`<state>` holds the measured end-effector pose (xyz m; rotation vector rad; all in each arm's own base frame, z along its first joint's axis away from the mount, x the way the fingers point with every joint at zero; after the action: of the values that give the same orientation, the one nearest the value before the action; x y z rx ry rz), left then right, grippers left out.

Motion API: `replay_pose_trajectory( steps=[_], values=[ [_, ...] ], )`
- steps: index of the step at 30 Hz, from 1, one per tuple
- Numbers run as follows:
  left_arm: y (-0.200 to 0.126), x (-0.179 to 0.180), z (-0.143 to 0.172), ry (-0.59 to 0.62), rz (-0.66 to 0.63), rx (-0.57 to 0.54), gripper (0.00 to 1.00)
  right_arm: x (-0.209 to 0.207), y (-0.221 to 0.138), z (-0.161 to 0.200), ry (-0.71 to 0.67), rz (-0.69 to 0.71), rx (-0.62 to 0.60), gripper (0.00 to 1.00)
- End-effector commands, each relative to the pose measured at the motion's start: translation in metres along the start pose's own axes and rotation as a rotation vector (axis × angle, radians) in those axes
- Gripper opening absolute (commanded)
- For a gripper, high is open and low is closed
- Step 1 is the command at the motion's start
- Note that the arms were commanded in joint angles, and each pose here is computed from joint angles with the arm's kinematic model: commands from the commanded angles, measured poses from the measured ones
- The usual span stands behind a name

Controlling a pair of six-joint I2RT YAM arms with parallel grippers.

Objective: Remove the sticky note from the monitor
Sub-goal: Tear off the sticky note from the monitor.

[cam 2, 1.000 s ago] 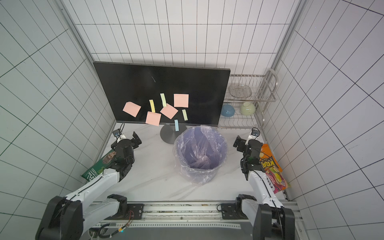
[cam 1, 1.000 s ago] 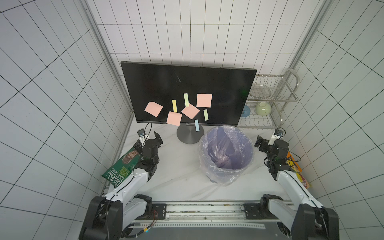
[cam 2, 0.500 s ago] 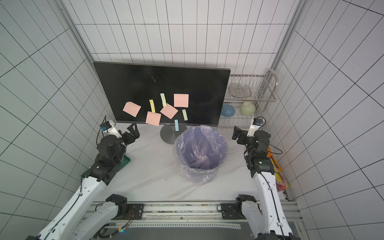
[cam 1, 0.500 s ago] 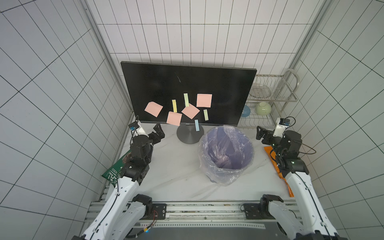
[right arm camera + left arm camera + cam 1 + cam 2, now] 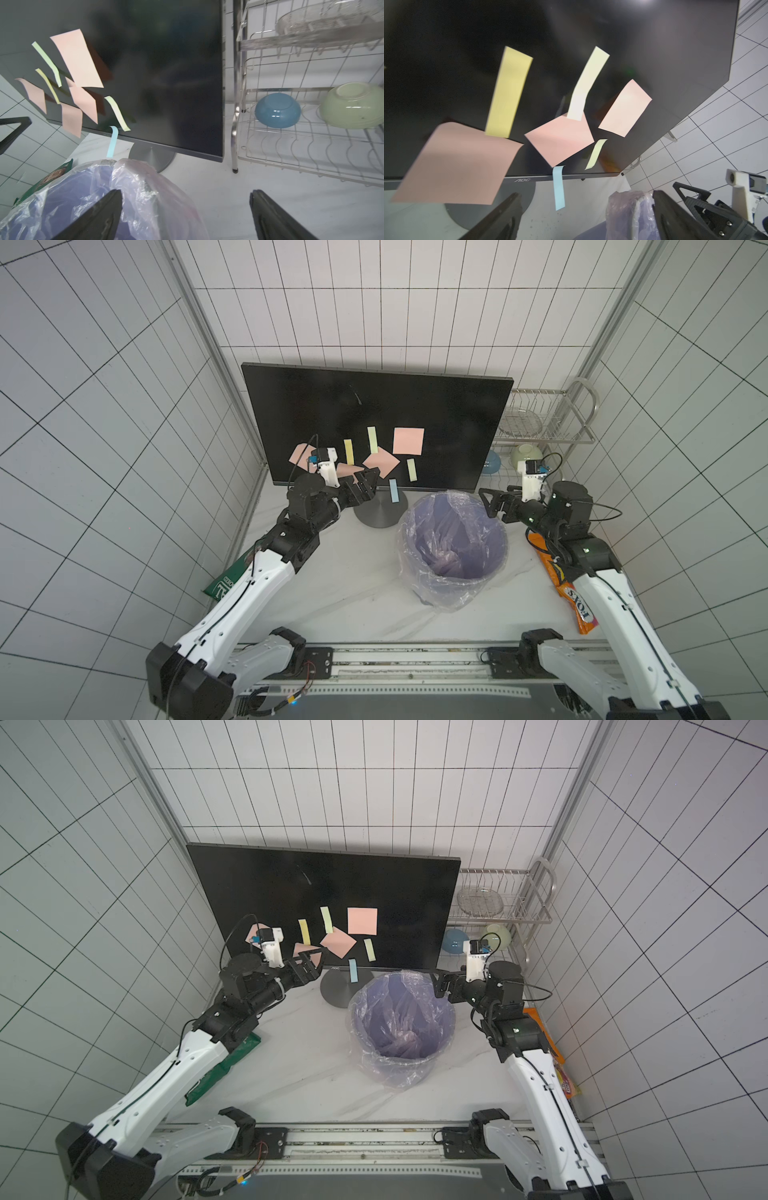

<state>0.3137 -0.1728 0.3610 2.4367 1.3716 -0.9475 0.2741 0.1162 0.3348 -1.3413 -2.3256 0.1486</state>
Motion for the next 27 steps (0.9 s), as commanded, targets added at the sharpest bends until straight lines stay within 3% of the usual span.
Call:
replay_pose_trajectory(
  steps=[1,11,27],
  values=[
    [0.012,-0.026,-0.011,-0.058,0.098,-0.041,0.98,0.019,-0.002,-0.014,0.023,-0.061,-0.034,0.99],
    [0.049,-0.056,-0.01,-0.15,0.19,-0.041,0.98,0.045,0.001,-0.02,0.016,-0.13,-0.056,0.99],
    [0.081,-0.05,-0.01,-0.241,0.176,-0.066,0.84,0.061,-0.007,-0.026,-0.014,-0.144,-0.094,0.99]
  ],
)
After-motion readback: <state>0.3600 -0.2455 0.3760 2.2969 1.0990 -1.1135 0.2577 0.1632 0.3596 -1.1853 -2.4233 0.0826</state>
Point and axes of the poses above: each gripper's point midway between its finger pads, its own y axis out along the fingers, its own x axis along the line the jaws close on, z = x × y, the point moved 4 cm from there along -y, back along the fingers, and after that the axes turned 3 degrees about y, right-handed, at the moved point
